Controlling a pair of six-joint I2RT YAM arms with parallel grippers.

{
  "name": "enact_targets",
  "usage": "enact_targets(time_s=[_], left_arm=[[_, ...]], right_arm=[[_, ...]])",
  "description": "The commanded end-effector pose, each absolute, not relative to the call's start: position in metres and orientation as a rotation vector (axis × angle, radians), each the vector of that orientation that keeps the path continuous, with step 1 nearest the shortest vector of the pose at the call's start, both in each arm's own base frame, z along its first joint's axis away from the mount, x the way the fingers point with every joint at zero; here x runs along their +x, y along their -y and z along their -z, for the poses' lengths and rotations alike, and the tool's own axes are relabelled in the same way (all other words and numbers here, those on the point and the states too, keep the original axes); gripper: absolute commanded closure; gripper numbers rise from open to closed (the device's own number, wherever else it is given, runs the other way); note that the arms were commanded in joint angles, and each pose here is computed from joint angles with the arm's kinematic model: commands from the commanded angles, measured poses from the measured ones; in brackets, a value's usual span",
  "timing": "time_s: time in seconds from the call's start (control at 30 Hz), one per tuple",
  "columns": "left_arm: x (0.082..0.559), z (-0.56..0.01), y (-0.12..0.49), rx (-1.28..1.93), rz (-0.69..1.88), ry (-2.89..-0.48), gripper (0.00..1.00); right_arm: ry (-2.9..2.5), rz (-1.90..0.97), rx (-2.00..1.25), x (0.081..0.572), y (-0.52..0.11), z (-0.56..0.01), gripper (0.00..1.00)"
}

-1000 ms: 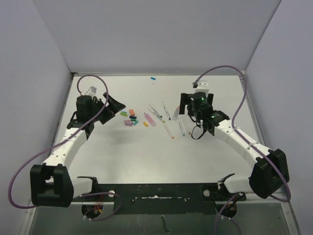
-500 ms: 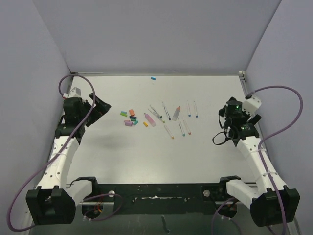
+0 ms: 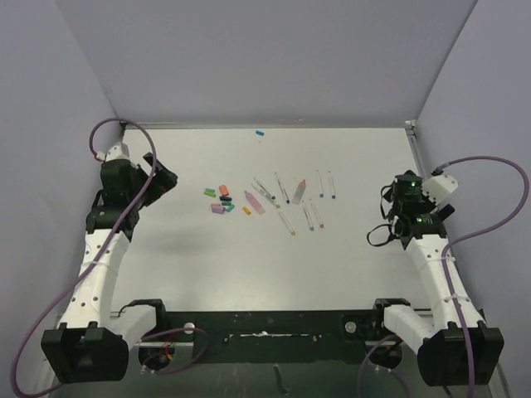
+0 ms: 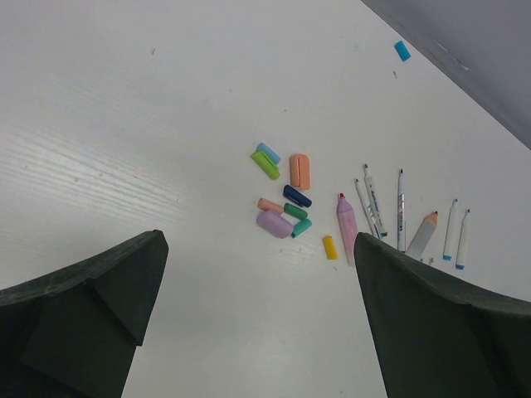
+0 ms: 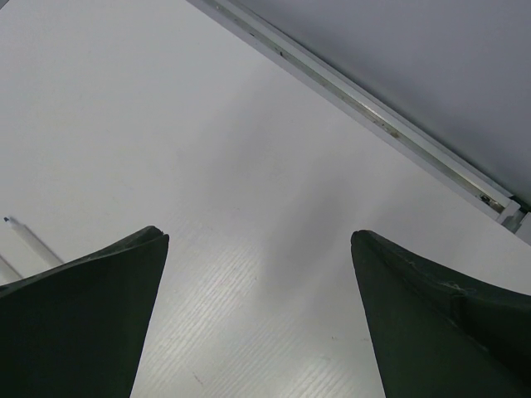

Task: Open the pen caps

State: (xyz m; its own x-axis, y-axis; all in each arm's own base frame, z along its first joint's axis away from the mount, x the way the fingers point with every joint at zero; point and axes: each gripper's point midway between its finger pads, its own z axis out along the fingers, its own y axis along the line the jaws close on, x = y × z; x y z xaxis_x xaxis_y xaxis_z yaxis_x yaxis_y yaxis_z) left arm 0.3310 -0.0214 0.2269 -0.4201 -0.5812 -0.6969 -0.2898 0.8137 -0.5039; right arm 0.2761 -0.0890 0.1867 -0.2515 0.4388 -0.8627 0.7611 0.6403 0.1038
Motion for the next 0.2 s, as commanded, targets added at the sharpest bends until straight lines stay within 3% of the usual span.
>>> enact_targets(time_s=[0.0,0.17], left_arm=[[0.3322,-0.2538,0.0164,-0.607,0.368,-1.959,0.02],[0.333,-0.251,0.0211,-0.599,0.398,-1.963,0.02]], right_arm=[[-1.849,0.406,0.98,0.2783,0.0915,-0.1931,0.02],[-1.844,0.409,0.977,0.2779,0.0921,-0.1946,0.02]])
